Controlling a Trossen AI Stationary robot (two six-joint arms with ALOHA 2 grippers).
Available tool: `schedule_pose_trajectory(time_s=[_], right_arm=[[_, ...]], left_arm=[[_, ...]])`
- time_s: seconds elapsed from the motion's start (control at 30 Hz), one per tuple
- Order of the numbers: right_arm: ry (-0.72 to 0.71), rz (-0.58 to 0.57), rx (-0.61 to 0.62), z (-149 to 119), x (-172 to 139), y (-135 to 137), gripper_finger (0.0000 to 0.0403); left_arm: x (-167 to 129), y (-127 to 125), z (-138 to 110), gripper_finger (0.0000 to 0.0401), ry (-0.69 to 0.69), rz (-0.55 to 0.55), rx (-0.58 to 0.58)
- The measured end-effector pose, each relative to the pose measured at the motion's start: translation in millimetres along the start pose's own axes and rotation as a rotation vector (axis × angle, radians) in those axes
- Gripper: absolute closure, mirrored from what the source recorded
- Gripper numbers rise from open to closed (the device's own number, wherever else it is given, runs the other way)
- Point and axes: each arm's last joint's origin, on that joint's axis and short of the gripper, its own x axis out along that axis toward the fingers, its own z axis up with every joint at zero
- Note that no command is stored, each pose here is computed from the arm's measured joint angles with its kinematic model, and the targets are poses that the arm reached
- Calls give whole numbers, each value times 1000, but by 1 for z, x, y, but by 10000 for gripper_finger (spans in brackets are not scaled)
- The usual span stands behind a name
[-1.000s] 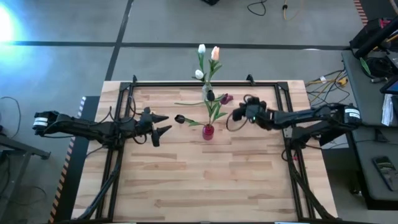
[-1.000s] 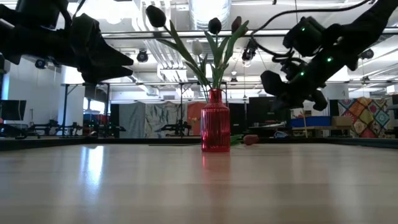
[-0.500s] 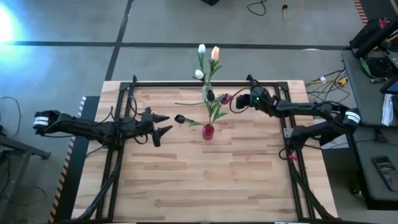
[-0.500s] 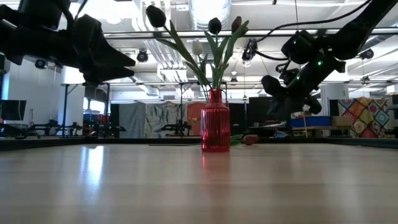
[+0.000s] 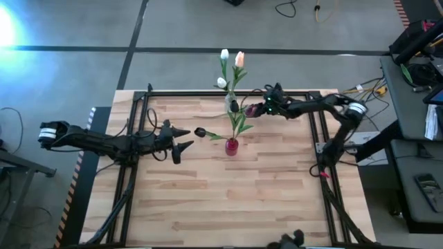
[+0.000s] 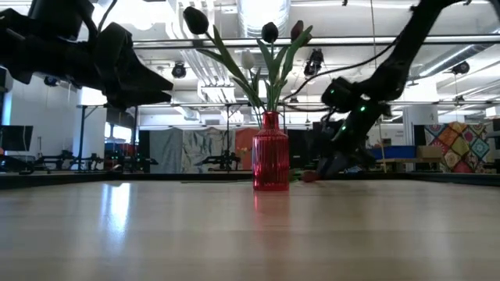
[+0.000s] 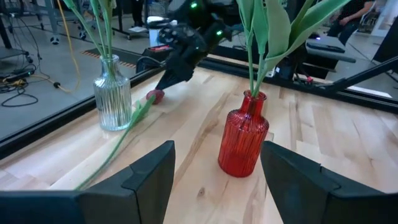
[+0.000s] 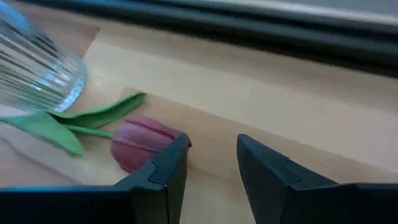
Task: Sort flowers into vase by color
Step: Put the red flower into the red vase
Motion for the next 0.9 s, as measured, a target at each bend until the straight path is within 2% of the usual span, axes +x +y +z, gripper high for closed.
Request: schedule_pose_trajectory(time_s=[0.2, 0.33, 0.53, 0.73, 0.9], right_arm=[[46, 24, -17, 6, 29, 8, 293], [44, 27, -23, 10, 27, 10, 323], [33, 67, -37, 17, 21, 14, 388], [46, 73, -55, 21, 19, 16, 394], [52, 72, -70, 25, 6, 18, 394]], left_arm=[[1, 0, -1, 179, 6, 1, 2], [1, 0, -1, 179, 6, 1, 2], [1, 0, -1, 179, 7, 1, 3], [1, 0, -1, 179, 7, 1, 3], [1, 0, -1, 179, 7, 1, 3]])
